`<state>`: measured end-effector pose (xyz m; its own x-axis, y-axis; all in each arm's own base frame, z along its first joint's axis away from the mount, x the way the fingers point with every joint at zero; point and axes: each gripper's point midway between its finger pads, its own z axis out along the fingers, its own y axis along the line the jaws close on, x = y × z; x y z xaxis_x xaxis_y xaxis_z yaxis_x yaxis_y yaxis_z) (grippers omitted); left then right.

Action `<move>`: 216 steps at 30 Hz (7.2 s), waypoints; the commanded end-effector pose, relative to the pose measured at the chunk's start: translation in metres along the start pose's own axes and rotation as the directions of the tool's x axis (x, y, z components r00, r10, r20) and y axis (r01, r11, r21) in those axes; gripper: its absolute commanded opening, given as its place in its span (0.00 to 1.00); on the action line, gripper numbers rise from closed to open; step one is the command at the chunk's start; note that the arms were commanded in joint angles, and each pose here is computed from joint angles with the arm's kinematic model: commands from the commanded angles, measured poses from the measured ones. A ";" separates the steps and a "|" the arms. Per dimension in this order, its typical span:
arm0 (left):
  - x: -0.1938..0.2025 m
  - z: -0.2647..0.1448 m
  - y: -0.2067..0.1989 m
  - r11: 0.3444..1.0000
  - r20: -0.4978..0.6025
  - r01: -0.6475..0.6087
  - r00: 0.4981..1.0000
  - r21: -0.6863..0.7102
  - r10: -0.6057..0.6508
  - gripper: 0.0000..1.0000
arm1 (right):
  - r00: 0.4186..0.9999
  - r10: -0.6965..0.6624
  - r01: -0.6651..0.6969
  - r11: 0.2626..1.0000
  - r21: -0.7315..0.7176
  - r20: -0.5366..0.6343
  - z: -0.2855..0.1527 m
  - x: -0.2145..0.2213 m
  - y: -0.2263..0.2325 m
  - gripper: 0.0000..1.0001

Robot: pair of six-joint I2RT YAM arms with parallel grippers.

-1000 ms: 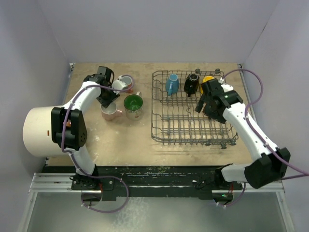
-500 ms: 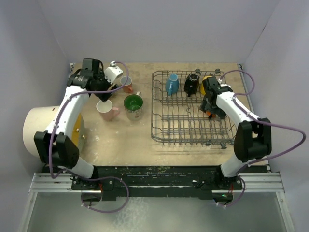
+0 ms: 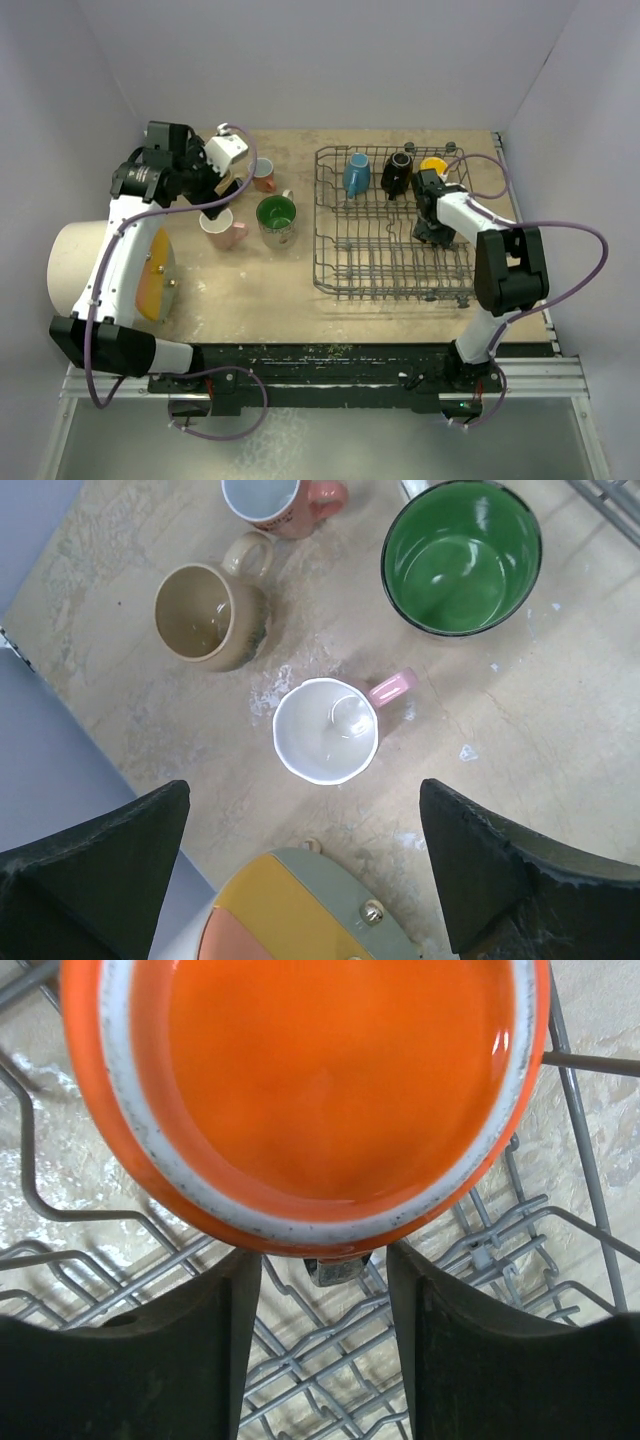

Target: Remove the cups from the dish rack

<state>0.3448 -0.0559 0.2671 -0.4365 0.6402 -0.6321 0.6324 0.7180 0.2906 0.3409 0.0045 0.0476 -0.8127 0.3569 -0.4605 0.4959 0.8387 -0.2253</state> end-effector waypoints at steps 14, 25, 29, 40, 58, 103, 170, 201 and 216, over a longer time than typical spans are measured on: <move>-0.042 -0.054 -0.002 0.999 0.210 0.026 0.978 -0.043 -0.016 1.00 | 0.990 0.022 -0.020 1.000 -0.017 0.142 -0.032 -0.033 -0.015 0.00; -0.036 -0.056 -0.016 1.000 0.227 -0.026 0.974 -0.003 0.026 1.00 | 0.977 0.083 -0.031 0.967 -0.252 0.197 -0.103 -0.059 -0.001 0.00; -0.029 -0.050 -0.028 0.992 0.269 -0.124 0.956 0.010 0.117 0.99 | 0.986 0.039 0.036 0.897 -0.440 0.161 -0.149 -0.042 0.030 0.00; -0.029 -0.071 -0.084 0.937 0.470 -0.333 0.847 0.105 0.248 0.99 | 0.995 -0.084 0.080 0.437 -0.896 0.048 -0.293 0.036 0.114 0.00; -0.027 -0.079 -0.120 0.874 0.589 -0.455 0.758 0.171 0.280 0.94 | 0.943 -0.311 -0.243 -0.387 -0.890 -0.122 -0.461 0.140 0.153 0.00; -0.016 -0.062 -0.096 0.913 0.474 -0.387 0.833 0.127 0.286 0.00 | 0.967 -0.155 -0.229 -0.186 -0.955 -0.201 -0.439 0.121 0.124 0.89; -0.020 -0.027 -0.071 0.992 0.047 -0.118 0.992 0.035 0.116 0.99 | 0.959 -0.038 0.160 0.892 -0.423 0.282 -0.097 -0.124 0.229 0.86; -0.026 -0.073 -0.072 0.982 0.213 -0.181 0.959 -0.045 0.187 0.99 | 0.883 0.073 0.202 0.832 -0.516 0.463 -0.235 -0.155 0.206 0.00; -0.054 -0.074 -0.098 0.937 0.428 -0.350 0.848 0.010 0.312 0.99 | 0.998 -0.043 0.050 0.077 -0.996 0.047 -0.398 0.020 0.157 0.00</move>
<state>0.2581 -0.1223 0.2987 -0.0511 0.7050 -0.7074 0.7475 0.4967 0.4411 0.3292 0.2631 0.3079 -0.7345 0.2963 -0.6105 -0.1898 0.7740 0.6040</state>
